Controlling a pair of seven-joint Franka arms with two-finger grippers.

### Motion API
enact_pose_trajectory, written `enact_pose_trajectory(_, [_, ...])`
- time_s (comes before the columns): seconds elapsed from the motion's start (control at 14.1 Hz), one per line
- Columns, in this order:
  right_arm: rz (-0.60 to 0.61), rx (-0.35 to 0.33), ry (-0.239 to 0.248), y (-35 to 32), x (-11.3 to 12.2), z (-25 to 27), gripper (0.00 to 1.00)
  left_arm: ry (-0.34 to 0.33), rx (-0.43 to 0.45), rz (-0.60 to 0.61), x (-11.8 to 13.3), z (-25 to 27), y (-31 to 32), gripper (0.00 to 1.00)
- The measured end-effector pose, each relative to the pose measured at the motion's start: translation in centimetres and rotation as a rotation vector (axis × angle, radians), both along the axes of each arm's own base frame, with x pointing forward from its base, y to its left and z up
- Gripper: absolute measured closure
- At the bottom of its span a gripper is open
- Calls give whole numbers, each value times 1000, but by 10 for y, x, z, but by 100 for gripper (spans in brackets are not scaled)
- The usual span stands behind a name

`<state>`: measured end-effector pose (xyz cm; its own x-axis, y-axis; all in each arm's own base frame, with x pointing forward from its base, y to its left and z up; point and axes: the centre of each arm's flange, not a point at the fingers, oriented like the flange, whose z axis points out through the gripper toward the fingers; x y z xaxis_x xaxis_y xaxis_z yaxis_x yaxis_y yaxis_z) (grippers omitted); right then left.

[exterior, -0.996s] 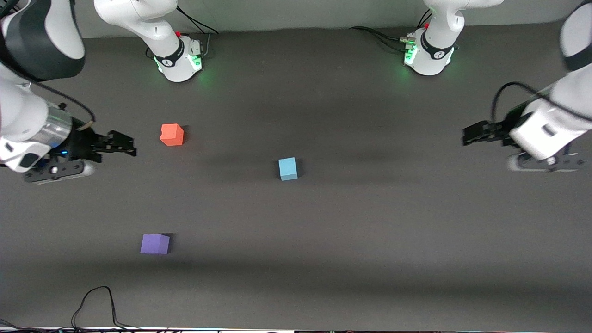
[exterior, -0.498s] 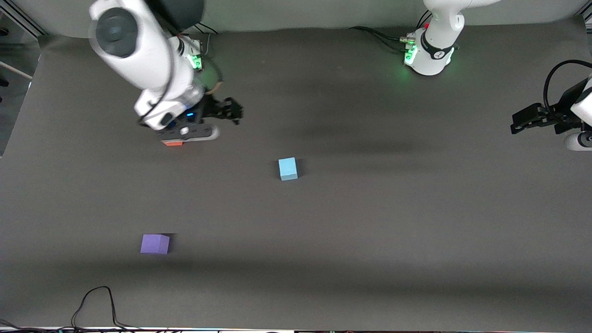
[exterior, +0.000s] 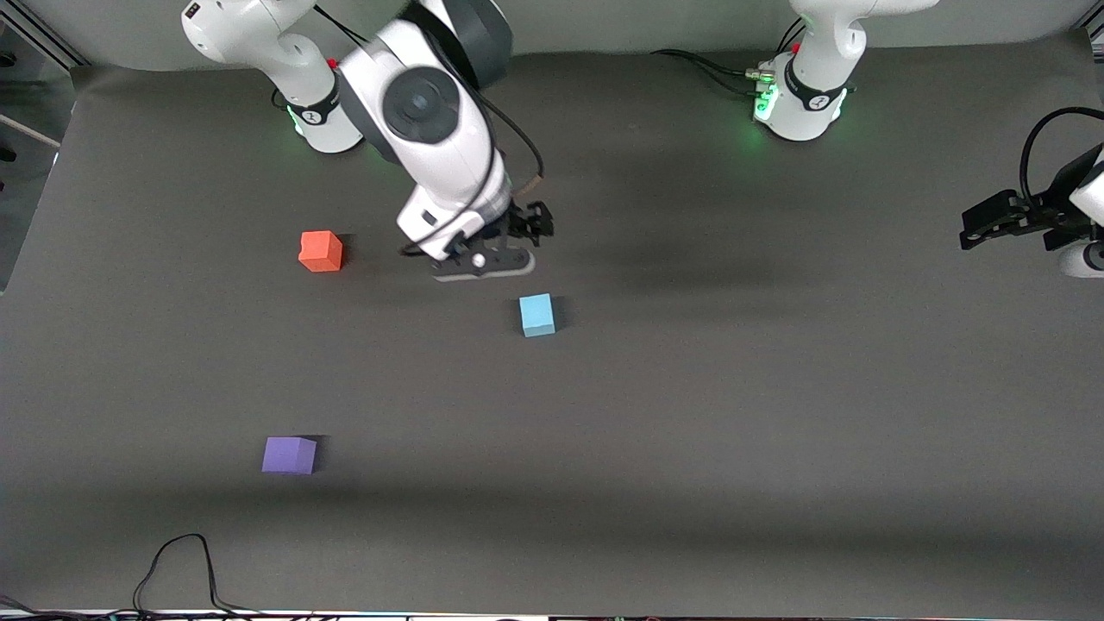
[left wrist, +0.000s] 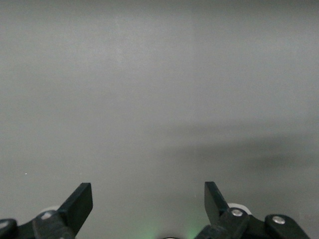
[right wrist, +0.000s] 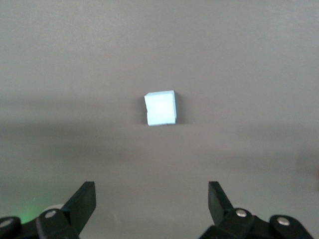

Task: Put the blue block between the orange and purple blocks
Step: 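Reach the right gripper over the blue cube, then close the right gripper on the blue cube and lift it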

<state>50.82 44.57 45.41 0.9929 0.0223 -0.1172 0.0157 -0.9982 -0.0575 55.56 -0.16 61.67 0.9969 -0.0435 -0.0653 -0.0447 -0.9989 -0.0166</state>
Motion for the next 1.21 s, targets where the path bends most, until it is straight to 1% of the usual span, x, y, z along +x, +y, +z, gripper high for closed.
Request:
enact_pose_trajectory(0.28, [26,-16,-18,21,13,-101,0,-1,-2,-9,0,0,-4,0])
enact_pose_trajectory(0.43, [34,-21,-26,19,15,-139,0,0,-6,-12,0,0,-6,0])
enact_pose_trajectory(0.64, [29,-23,-39,12,10,-172,0,0,-8,-15,0,0,-7,0])
enact_pose_trajectory(0.85, [30,-25,-53,7,-2,-204,0,0,-9,-22,0,0,-7,0])
enact_pose_trajectory(1.07, [44,-36,-53,11,-13,-231,0,1,-10,-26,0,0,-8,0])
enact_pose_trajectory(1.21, [50,-40,-55,14,-16,-244,0,1,-10,-27,0,0,-8,0])
